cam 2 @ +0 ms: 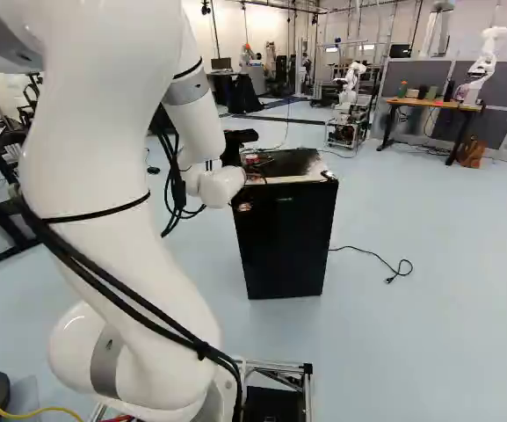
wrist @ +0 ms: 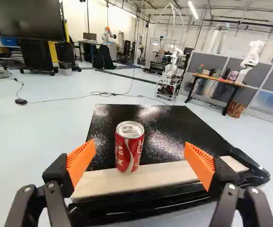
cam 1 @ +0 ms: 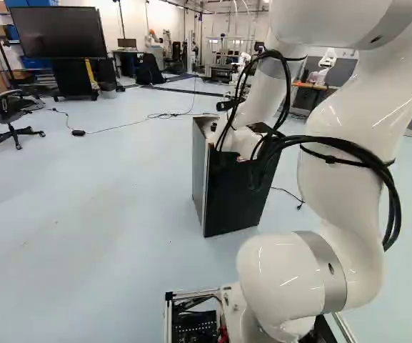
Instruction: Grab a drink from the fridge
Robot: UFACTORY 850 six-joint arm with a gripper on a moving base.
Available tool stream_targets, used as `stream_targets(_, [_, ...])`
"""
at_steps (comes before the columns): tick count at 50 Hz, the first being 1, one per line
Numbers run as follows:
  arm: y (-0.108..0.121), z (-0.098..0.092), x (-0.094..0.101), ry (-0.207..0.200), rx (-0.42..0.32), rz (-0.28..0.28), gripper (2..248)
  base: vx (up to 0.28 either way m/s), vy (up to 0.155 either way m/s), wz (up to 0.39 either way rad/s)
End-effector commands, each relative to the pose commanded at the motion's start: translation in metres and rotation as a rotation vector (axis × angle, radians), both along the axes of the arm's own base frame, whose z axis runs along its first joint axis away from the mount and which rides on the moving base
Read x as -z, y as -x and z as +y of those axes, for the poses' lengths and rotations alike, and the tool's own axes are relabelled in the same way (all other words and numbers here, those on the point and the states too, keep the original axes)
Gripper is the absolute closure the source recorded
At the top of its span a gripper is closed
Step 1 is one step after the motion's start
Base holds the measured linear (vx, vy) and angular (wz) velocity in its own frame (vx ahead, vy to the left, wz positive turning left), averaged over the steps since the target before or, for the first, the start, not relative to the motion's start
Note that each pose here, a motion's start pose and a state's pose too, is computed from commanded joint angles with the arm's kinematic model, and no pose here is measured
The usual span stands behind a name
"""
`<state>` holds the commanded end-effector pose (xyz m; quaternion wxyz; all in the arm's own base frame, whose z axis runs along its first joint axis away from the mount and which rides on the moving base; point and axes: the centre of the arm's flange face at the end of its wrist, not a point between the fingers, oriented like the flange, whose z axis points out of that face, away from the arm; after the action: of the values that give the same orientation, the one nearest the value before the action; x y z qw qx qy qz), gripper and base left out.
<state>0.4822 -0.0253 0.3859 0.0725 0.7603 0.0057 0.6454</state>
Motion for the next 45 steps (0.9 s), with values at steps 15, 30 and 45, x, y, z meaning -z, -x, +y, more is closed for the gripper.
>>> stream_targets(15, [-0.03,0.01,0.018,-0.003,-0.016,0.014,3,0.0,0.0,0.0])
stream_targets(30, [-0.053,0.009,0.035,-0.003,-0.014,0.029,3,0.0,0.0,0.0])
stream_targets(45, [-0.054,0.008,0.037,-0.003,-0.013,0.031,24,0.0,0.0,0.0])
